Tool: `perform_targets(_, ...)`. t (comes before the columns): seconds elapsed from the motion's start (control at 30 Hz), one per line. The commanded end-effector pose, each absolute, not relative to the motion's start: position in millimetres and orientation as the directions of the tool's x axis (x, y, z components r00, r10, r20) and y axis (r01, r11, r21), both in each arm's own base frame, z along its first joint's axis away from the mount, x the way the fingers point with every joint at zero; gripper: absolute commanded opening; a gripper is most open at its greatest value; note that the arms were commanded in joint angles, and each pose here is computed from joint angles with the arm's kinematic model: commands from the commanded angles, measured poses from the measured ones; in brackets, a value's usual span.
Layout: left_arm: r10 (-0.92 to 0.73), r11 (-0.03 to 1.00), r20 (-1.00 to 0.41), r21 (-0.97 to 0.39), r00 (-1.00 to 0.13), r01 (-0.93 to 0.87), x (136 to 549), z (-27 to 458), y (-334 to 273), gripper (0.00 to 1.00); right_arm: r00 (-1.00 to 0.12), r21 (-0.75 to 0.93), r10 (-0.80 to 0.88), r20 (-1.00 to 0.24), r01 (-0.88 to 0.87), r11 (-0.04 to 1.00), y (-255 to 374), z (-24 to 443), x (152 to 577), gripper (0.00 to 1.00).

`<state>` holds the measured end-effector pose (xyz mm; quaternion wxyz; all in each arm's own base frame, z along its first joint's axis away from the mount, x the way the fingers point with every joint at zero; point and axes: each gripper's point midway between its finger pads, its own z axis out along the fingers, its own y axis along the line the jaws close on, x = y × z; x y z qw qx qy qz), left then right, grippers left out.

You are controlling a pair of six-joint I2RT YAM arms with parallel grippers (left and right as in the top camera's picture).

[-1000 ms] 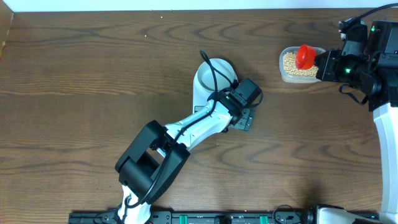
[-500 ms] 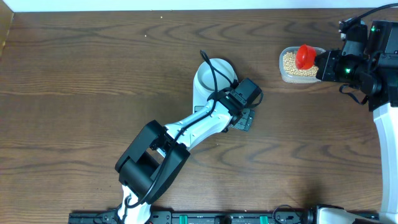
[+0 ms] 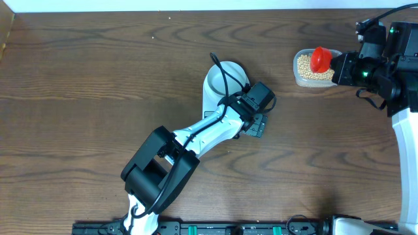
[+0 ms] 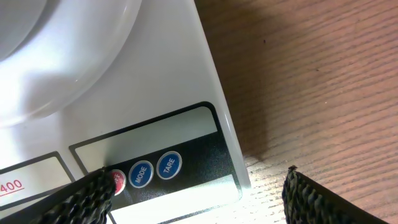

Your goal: Scoop item into bowl and weigh 50g on scale

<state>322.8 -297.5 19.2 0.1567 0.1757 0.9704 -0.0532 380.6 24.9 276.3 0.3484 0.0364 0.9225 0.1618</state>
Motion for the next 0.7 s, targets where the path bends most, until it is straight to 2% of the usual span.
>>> perform_targets(0.0,0.335,0.934,-0.285,-0.027,-0.898,0.356,320.4,-0.3,-291.5,0.88,-0.741,0.311,0.174,-0.649,-0.05,0.949,21.7,283.4,380.0,0.01)
perform_targets(0.4,0.336,0.934,-0.28,-0.026,-0.899,0.357,320.6,-5.1,-291.9,0.88,-0.739,0.308,0.174,-0.65,-0.047,0.95,21.0,283.4,380.3,0.01)
perform_targets(0.67,0.336,0.922,-0.373,-0.057,-0.865,0.383,330.2,39.3,-301.2,0.88,-0.739,0.306,0.174,-0.651,-0.045,0.951,20.5,283.3,380.3,0.01)
